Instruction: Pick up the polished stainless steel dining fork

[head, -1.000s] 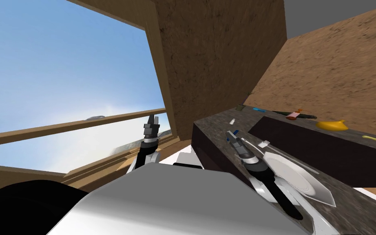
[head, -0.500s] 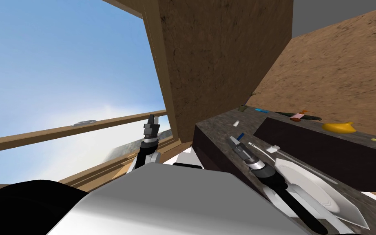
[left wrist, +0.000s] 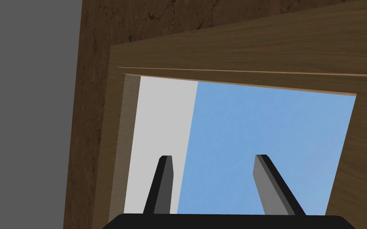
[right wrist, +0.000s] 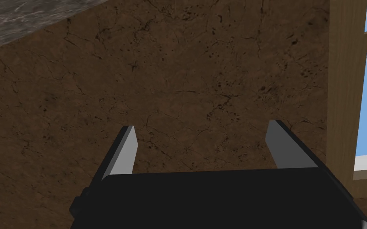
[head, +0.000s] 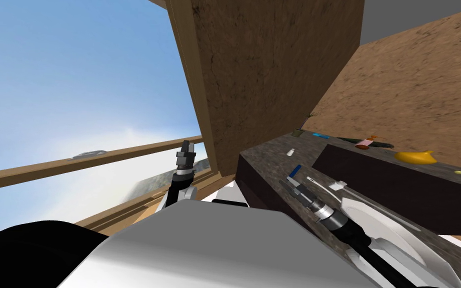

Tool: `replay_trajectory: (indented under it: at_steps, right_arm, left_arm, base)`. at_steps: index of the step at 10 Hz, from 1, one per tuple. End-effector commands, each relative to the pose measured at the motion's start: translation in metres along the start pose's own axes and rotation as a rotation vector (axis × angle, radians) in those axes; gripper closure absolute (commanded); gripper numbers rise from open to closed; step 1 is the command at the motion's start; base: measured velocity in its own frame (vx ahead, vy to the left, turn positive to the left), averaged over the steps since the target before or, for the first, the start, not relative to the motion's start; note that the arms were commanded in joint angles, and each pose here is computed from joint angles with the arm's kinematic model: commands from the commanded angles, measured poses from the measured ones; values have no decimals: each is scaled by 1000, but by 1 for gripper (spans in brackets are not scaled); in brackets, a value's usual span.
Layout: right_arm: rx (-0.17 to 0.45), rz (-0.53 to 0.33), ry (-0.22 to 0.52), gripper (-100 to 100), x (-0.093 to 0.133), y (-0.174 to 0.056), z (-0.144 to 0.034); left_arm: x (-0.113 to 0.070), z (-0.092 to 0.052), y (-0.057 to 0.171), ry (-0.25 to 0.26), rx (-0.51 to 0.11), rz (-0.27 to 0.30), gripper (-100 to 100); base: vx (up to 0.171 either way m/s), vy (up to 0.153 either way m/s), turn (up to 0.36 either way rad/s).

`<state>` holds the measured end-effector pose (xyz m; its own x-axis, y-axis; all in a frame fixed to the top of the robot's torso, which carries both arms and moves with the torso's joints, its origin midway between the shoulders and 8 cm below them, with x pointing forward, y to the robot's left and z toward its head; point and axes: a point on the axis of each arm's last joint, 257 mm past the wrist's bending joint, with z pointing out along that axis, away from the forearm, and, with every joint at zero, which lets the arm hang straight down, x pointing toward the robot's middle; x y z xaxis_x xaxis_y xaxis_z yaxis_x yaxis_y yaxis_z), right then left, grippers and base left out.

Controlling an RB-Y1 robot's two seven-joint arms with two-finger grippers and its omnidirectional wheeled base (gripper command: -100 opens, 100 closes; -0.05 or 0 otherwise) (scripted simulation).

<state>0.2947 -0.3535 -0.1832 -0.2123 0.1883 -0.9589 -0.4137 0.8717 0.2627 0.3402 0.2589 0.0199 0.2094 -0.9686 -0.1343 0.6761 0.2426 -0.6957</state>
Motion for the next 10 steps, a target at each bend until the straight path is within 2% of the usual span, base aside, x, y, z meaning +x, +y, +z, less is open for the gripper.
replay_trajectory:
  at_steps: [1,2,3,5,6,10]
  right_arm:
    - [36,-37,90,-100,23,-16,-16]
    - [59,-59,147,-100,37,-27,-27]
    - [59,-59,147,-100,37,-27,-27]
    - [102,-99,262,-100,64,-47,-54]
    - [102,-99,262,-100,64,-47,-54]
    - [174,-171,479,-100,109,-81,-114]
  left_arm:
    - [0,0,0,0,0,0,0]
    - [0,0,0,0,0,0,0]
    - [0,0,0,0,0,0,0]
    - [0,0,0,0,0,0,0]
    - [0,0,0,0,0,0,0]
    - [0,0,0,0,0,0,0]
  base:
    - [33,-29,-25]
    - [26,-39,-15]
    - [17,-35,-8]
    - [16,-35,-16]
    - [15,-33,-8]
    - [16,-44,-17]
